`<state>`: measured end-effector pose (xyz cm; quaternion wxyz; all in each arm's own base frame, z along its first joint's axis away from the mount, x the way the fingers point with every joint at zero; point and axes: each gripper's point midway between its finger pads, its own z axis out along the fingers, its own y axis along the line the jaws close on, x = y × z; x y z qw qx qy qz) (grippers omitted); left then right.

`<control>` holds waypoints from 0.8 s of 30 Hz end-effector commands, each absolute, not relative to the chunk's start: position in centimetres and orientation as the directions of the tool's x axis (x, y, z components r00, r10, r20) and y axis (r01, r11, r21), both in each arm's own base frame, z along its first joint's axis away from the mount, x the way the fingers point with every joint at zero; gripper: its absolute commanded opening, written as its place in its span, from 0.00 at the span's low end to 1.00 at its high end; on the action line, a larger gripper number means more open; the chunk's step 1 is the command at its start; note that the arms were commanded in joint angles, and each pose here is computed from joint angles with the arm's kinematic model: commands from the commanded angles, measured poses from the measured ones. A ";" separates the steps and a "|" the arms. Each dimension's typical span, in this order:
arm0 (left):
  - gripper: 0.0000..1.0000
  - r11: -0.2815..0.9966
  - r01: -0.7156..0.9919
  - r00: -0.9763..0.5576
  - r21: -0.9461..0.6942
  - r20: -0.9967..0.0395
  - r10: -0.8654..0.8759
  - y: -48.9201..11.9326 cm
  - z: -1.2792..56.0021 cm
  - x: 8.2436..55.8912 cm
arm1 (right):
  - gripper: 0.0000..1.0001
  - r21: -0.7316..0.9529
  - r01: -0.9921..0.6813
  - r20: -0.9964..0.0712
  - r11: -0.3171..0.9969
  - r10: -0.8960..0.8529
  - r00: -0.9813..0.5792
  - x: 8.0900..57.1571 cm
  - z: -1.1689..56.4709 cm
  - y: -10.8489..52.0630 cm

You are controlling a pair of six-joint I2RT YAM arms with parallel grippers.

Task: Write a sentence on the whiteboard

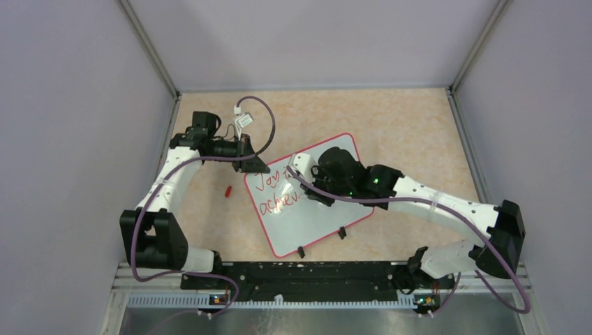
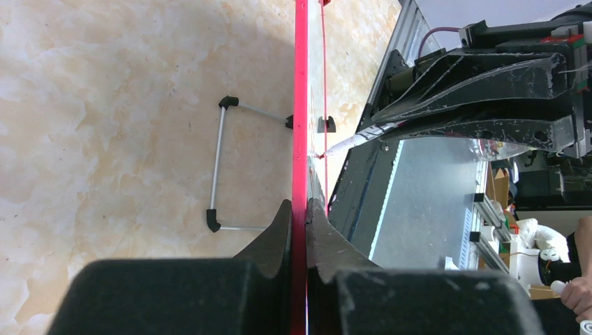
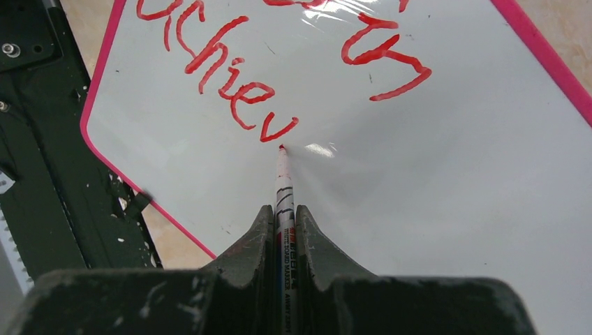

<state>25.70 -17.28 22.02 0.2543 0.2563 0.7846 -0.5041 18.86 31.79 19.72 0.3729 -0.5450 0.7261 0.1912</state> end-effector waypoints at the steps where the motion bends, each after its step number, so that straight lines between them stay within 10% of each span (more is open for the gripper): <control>1: 0.00 0.447 0.665 -0.721 -0.598 -0.671 0.175 -16.3 20.7 26.4 | 0.00 -0.154 -0.924 -0.766 0.349 -0.633 -0.112 19.5 20.3 31.5; 24: 0.00 0.449 0.663 -0.722 -0.598 -0.669 0.175 -16.2 20.6 26.4 | 0.00 -0.241 -0.875 -0.763 0.421 -0.639 -0.097 22.1 22.0 30.4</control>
